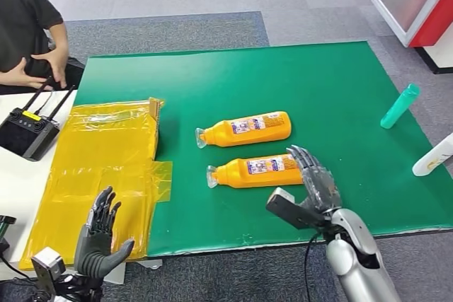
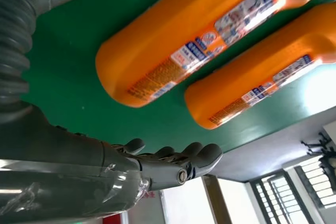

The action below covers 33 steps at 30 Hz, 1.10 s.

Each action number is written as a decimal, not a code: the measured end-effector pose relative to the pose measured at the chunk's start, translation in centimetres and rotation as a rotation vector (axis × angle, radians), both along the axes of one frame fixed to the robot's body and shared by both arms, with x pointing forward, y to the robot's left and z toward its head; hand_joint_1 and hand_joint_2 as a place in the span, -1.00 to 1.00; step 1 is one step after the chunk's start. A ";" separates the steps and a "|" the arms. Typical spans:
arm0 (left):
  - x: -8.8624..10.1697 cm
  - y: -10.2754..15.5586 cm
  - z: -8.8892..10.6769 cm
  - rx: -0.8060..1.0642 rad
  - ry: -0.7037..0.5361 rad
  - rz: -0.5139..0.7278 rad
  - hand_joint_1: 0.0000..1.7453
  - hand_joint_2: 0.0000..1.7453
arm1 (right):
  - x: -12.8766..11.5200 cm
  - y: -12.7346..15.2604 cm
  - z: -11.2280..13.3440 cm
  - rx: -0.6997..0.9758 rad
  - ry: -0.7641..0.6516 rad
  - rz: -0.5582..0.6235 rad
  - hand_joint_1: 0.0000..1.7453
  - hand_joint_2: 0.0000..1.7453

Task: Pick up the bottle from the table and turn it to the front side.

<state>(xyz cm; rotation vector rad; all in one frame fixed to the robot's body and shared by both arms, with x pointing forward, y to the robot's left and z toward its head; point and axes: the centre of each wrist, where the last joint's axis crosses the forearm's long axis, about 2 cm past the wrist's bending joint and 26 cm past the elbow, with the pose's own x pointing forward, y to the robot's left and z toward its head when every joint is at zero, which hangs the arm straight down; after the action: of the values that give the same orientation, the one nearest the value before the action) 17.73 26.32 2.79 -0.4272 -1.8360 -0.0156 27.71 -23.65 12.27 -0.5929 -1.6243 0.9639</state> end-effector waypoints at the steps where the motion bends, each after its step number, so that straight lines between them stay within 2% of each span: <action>1: 0.4 -0.2 0.2 0.006 -0.009 0.002 -1.00 1.00 | 1.0 -0.2 0.4 -0.025 0.013 -0.003 -1.00 1.00; 5: 1.3 -0.8 0.6 0.041 -0.029 0.003 -1.00 1.00 | 4.1 -0.5 1.1 -0.101 0.056 -0.016 -1.00 1.00; 14: 1.6 -1.0 0.8 0.038 -0.042 -0.017 -1.00 1.00 | 8.3 -1.2 0.9 -0.250 0.225 -0.005 -1.00 1.00; 20: 1.6 -0.9 0.8 0.037 -0.042 -0.017 -1.00 1.00 | 9.7 -1.7 0.1 -0.327 0.330 0.035 -1.00 1.00; 29: 1.6 -0.6 0.7 0.043 -0.038 -0.015 -1.00 1.00 | 10.8 -2.1 -0.2 -0.392 0.408 0.059 -0.99 1.00; 30: 1.6 -0.5 0.7 0.044 -0.038 -0.015 -1.00 1.00 | 10.9 -2.1 -0.2 -0.398 0.416 0.061 -0.62 1.00; 33: 1.6 -0.5 0.7 0.046 -0.039 -0.013 -1.00 1.00 | 11.2 -2.2 -0.2 -0.408 0.436 0.069 0.86 1.00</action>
<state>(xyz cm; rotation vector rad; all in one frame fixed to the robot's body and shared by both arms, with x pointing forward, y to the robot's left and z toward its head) 19.37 25.83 3.46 -0.4092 -1.8673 -0.0753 38.94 -25.84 12.12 -0.5515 -1.0726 1.3841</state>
